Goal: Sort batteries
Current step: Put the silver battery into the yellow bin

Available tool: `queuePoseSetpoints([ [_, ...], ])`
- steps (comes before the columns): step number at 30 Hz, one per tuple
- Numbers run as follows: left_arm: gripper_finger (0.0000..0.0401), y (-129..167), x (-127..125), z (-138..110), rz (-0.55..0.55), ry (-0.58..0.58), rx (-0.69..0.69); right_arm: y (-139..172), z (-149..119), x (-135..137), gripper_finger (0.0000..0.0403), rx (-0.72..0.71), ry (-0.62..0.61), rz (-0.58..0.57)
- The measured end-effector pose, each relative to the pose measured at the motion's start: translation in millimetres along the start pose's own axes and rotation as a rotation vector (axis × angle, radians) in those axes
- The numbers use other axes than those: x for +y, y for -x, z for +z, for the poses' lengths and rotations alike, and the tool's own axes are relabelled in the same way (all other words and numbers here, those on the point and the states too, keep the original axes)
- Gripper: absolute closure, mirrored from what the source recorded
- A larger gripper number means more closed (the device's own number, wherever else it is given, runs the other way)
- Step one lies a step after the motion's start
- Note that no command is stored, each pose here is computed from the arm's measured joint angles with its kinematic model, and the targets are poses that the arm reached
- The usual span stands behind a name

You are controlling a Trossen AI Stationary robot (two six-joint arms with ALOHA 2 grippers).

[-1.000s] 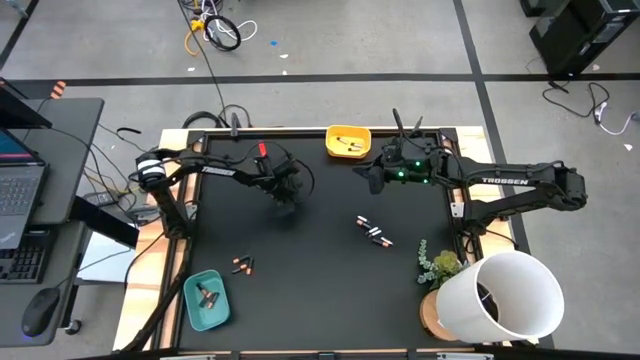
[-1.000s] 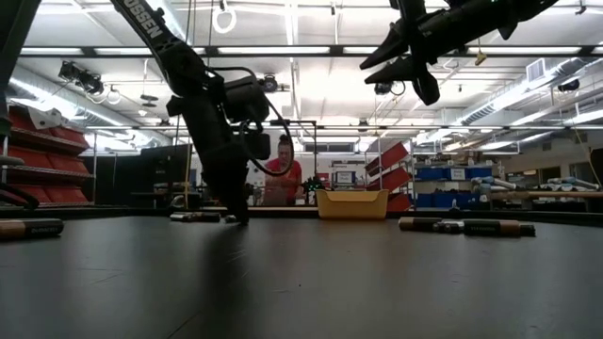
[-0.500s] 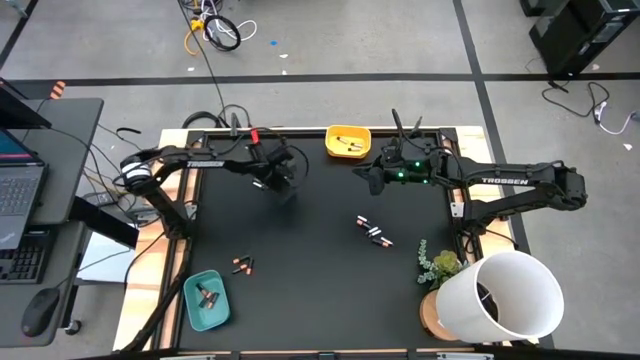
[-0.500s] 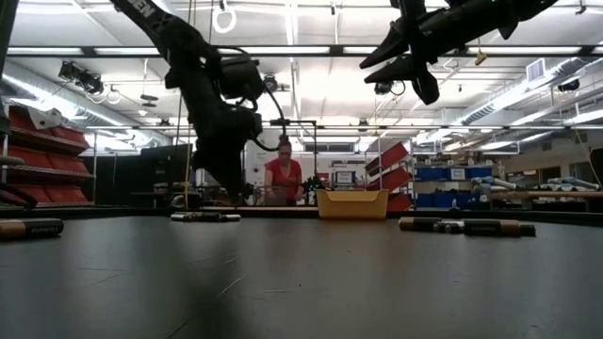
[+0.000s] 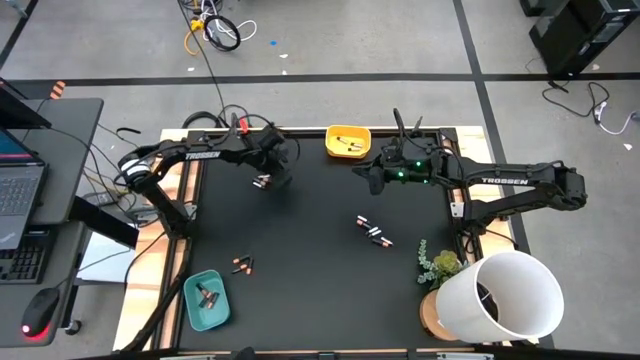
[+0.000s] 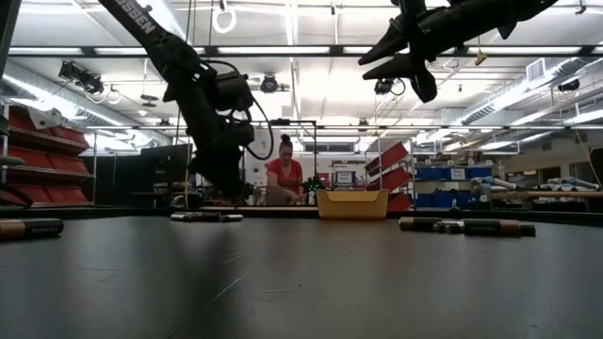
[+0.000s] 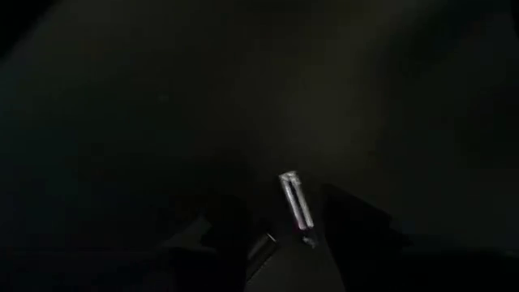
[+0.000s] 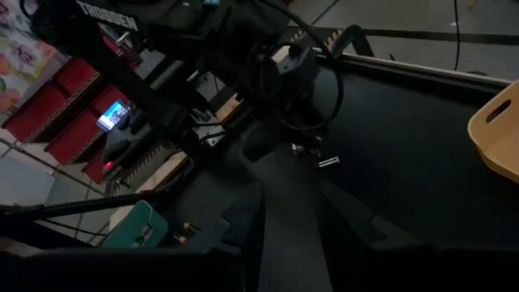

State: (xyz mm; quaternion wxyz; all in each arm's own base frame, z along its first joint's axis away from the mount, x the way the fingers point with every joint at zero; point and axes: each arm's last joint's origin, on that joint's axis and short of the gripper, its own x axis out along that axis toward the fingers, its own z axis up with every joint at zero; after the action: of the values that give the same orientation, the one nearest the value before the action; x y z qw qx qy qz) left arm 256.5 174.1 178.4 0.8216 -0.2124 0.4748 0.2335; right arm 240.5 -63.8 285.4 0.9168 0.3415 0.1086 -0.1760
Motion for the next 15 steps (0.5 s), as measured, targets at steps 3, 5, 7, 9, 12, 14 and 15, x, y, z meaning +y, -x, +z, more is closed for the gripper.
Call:
queuePoseSetpoints([
  [3,0.0241,-6.3,3.6,-1.1,-0.012,0.006,0.02,0.0,0.1,0.1,0.0302,-0.002,-0.006,0.001],
  [5,0.0241,-12.3,3.4,-2.7,-0.02,-0.008,0.041,0.0,0.4,0.3,0.0302,-0.005,-0.007,0.003],
  [7,0.0241,-17.1,1.3,-4.2,-0.025,-0.019,0.056,0.0,0.6,0.3,0.0302,-0.008,-0.013,0.0],
  [9,0.0241,-20.3,-0.5,-3.4,-0.033,-0.026,0.048,0.0,0.6,0.2,0.0302,-0.01,-0.018,-0.002],
  [12,0.0241,-20.9,-3.3,-1.3,-0.039,-0.036,0.025,0.0,0.4,0.4,0.0302,-0.009,-0.021,-0.002],
  [14,0.0241,-20.8,-4.4,0.0,-0.043,-0.04,0.013,0.0,0.4,0.4,0.0302,-0.009,-0.025,-0.002],
  [15,0.0241,-20.8,-4.7,-0.2,-0.049,-0.04,0.016,0.0,0.4,0.4,0.0302,-0.009,-0.025,-0.002],
])
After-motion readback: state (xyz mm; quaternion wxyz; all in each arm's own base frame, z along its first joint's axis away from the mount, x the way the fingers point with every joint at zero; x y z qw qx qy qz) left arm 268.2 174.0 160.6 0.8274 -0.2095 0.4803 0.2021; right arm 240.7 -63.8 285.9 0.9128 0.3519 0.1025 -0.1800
